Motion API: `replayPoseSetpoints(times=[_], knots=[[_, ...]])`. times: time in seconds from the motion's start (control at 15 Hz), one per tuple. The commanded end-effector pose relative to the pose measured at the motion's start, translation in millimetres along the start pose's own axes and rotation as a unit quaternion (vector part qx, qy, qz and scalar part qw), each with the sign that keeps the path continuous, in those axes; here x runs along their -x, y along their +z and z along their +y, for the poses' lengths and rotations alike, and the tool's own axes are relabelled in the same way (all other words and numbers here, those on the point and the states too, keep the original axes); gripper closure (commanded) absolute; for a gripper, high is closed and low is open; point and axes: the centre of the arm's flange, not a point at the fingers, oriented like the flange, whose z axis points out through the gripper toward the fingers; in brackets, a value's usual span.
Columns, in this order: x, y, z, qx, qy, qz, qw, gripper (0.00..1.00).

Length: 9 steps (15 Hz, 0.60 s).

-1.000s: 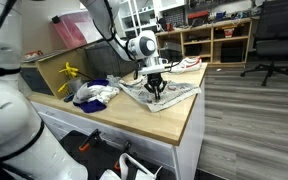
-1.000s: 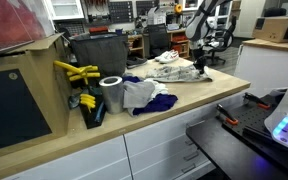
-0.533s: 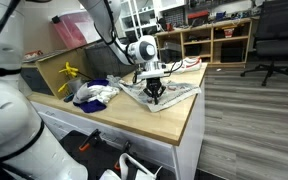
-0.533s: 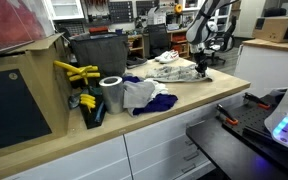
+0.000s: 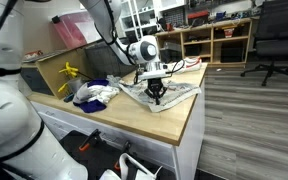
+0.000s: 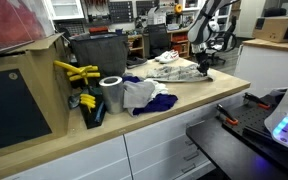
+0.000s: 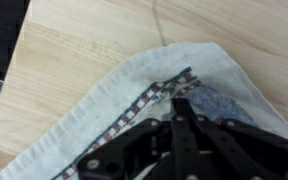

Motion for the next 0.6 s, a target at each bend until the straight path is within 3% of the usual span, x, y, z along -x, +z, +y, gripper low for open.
replayPoseSetpoints(times=[0.0, 0.53], knots=[[33, 14, 9, 0.002, -0.011, -0.024, 0.9996, 1.0], [108, 47, 49, 0.02, -0.025, -0.102, 0.9943, 1.0]])
